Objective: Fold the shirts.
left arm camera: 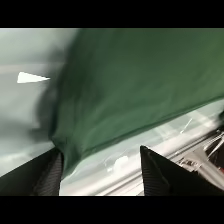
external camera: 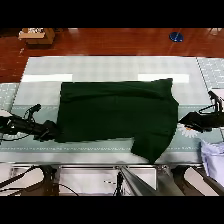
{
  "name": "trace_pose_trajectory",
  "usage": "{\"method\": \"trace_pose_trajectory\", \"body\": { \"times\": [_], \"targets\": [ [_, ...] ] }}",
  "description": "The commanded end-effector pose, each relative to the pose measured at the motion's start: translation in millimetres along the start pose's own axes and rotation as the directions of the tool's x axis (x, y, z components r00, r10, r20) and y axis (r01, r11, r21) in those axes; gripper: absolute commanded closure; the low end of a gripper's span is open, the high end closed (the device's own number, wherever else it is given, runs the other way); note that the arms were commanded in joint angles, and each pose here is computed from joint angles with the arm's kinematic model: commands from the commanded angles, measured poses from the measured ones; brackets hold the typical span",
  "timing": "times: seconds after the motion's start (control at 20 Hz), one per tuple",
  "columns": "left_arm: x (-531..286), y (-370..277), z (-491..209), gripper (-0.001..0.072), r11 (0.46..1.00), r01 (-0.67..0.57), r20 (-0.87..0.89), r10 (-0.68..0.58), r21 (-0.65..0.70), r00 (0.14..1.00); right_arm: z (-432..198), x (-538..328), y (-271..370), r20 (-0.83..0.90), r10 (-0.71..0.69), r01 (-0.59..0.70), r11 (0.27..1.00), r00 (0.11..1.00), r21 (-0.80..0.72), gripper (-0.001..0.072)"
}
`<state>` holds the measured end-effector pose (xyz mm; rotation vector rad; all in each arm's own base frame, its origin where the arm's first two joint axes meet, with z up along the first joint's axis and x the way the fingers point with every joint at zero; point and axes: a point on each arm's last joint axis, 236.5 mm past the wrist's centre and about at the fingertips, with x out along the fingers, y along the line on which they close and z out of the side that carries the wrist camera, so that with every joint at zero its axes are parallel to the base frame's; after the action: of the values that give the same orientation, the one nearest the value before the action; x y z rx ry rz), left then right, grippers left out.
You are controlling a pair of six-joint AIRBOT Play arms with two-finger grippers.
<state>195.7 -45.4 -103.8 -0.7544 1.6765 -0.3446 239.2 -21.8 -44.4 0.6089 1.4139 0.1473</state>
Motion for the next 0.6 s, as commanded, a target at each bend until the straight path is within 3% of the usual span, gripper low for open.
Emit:
{"method": "trace_pose_trajectory", "body": {
  "times": [0.0, 0.05, 0.1, 0.15, 0.3, 0.55],
  "targets": [
    [21.0, -6.3, 15.5, 0.0281, 0.999, -0.018, 0.035, 0.017, 0.029, 0.999, -0.1, -0.5, 10.1, 0.002, 0.041, -0.041, 0.999, 0.999, 0.007, 0.0201],
    [26.0, -9.0, 11.4, 0.0502, 0.999, -0.017, 0.008, 0.016, 0.04, 1.0, 1.3, -0.8, 13.3, 0.008, 0.055, -0.055, 0.998, 0.998, 0.009, 0.02],
    [28.9, -11.6, 6.7, 0.0622, 0.997, -0.012, -0.016, 0.013, 0.071, 1.0, 1.5, -0.8, 13.5, 0.009, 0.056, -0.056, 0.998, 0.998, 0.009, 0.0192],
    [29.5, -13.7, 2.9, 0.0686, 0.995, -0.005, -0.033, 0.009, 0.096, 0.999, 0.0, -0.6, 10.4, 0.002, 0.043, -0.043, 0.999, 0.999, 0.006, 0.0178],
    [26.4, -13.0, 1.0, 0.0686, 0.997, 0.008, -0.038, -0.005, 0.079, 0.999, -16.8, -1.0, -15.5, -0.047, -0.016, 0.019, 0.998, 0.999, 0.058, 0.0127],
    [17.8, -7.1, 2.9, 0.0686, 0.999, 0.033, -0.017, -0.032, 0.031, 0.999, -47.8, 17.9, -15.3, -0.043, 0.152, -0.134, 0.95, 0.988, 0.281, 0.0127]
  ]
}}
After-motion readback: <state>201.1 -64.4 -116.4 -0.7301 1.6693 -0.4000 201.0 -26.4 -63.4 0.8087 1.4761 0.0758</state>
